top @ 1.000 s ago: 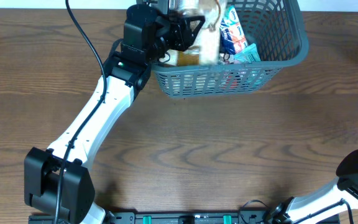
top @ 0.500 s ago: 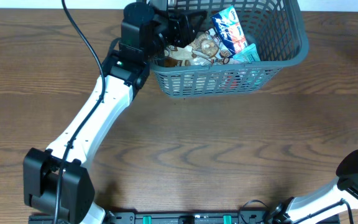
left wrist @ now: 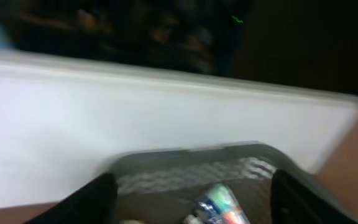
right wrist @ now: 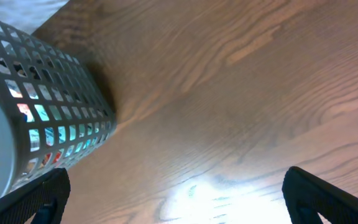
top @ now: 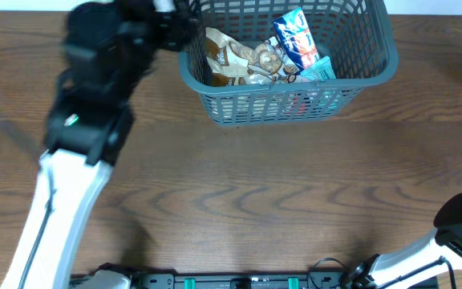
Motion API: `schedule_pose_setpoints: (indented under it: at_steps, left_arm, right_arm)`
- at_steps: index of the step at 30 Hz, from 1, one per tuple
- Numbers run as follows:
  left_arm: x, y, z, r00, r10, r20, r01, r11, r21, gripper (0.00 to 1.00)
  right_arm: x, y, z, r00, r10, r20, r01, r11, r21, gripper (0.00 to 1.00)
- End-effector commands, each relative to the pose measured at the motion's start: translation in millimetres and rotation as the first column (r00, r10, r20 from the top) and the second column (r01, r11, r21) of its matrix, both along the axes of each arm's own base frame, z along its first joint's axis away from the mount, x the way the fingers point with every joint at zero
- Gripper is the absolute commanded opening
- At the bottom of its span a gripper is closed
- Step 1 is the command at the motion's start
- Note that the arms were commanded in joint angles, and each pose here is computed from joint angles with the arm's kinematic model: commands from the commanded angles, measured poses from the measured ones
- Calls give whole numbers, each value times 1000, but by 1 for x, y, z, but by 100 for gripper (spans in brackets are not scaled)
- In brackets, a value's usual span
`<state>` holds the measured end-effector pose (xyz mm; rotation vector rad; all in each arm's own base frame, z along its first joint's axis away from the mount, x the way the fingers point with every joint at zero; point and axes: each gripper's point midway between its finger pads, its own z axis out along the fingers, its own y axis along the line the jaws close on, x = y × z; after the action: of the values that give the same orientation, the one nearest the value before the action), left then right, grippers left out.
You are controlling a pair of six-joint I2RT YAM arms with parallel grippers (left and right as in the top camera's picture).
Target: Pack container
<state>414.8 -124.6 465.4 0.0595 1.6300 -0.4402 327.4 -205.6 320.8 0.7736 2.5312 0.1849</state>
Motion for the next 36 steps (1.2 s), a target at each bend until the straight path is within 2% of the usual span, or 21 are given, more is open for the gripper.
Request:
schedule_pose_setpoints:
  at_steps: [1, 6, 9, 14, 23, 31, 36]
  left_arm:
    - [-16, 61, 16, 971, 238, 27, -239, 969, 58, 72]
    - [-52, 101, -3, 942, 324, -88, -314, 943, 114, 81]
    - [-75, 116, -13, 923, 358, -142, -339, 930, 141, 82]
    - [-115, 122, -4, 923, 363, -131, -345, 928, 142, 82]
    - [-185, 128, 7, 929, 361, -83, -346, 926, 153, 83]
    - [-224, 132, -12, 923, 361, -135, -336, 925, 178, 84]
    - [-236, 133, -12, 924, 361, -129, -337, 925, 174, 84]
  right_arm:
    - [0, 0, -2, 1000, 28, -1, -28, 1000, -1, 99]
    - [0, 1, -2, 999, 52, 1, -52, 999, -10, 99]
    - [2, 4, -1, 997, 71, 13, -71, 997, -5, 99]
    - [2, 13, 11, 993, 106, 58, -106, 994, -4, 99]
    - [-26, 39, 64, 977, 128, 170, -110, 987, -114, 99]
    - [-53, 81, 103, 943, 190, 272, -144, 973, -181, 99]
    - [-68, 109, 91, 941, 232, 246, -199, 968, -153, 99]
